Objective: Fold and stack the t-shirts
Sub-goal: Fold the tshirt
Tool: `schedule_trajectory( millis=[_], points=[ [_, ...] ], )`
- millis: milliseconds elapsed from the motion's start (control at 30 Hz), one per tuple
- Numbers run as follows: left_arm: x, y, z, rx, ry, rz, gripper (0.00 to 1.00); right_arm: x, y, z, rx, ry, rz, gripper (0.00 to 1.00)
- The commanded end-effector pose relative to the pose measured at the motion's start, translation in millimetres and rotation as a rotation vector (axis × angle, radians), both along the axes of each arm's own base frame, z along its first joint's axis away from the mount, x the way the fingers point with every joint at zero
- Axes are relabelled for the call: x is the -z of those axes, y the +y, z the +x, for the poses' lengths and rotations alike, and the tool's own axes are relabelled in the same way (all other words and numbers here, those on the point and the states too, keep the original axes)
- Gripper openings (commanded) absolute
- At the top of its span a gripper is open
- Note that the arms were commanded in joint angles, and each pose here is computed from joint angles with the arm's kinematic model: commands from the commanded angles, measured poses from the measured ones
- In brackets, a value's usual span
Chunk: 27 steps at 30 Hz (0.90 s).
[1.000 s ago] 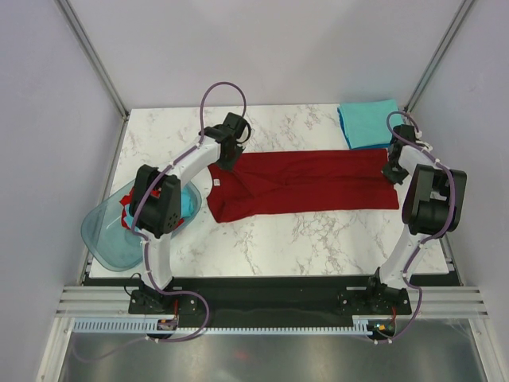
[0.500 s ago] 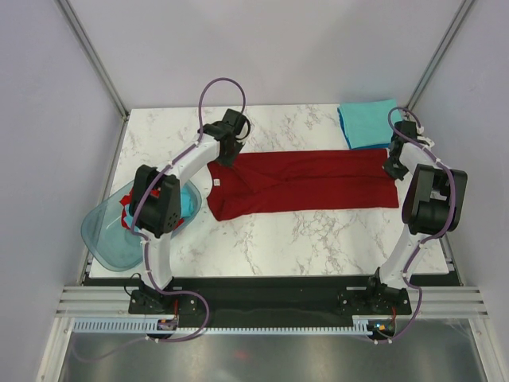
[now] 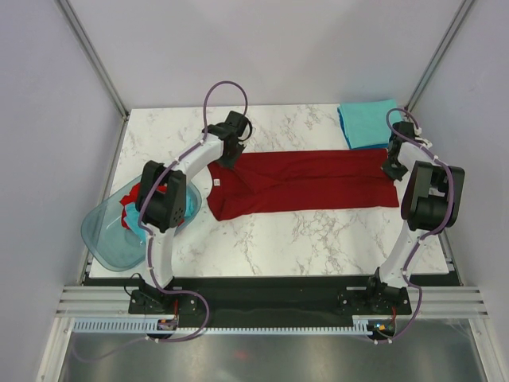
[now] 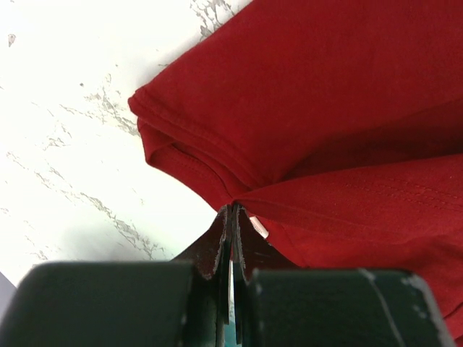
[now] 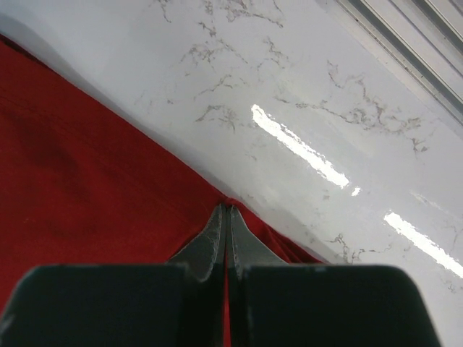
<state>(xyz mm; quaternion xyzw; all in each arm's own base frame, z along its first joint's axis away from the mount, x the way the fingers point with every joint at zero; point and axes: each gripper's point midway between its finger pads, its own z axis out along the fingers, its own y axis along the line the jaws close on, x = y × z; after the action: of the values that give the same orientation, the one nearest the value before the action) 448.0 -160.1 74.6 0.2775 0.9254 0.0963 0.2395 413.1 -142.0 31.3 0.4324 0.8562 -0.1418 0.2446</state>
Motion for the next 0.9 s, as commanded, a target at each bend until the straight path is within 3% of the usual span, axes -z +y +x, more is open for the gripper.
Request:
schedule_trajectory(
  millis=[0,167,300,400,500,633,867],
  points=[
    [-16,4,20,0.006,-0.071,0.023,0.02,-18,-14,13,0.033,-0.041,-0.062,0.0],
    [-9,2,22,0.009,-0.058,0.022,0.02,-21,-10,18,0.023,-0.06,-0.043,0.0],
    [-4,0,21,0.008,-0.046,0.012,0.02,-41,-13,18,0.006,-0.092,-0.076,0.26],
    [-1,-2,20,0.01,-0.037,0.002,0.02,-49,-11,10,0.009,-0.104,-0.079,0.39],
    [0,-1,19,0.01,-0.035,0.003,0.02,-53,-4,3,0.003,-0.117,-0.061,0.38],
    [-5,-2,20,0.012,-0.044,-0.002,0.02,-40,7,-6,-0.016,-0.102,-0.009,0.28],
    [-8,-6,23,0.016,-0.052,-0.017,0.02,-6,9,-11,-0.03,-0.042,0.008,0.26]
  ],
)
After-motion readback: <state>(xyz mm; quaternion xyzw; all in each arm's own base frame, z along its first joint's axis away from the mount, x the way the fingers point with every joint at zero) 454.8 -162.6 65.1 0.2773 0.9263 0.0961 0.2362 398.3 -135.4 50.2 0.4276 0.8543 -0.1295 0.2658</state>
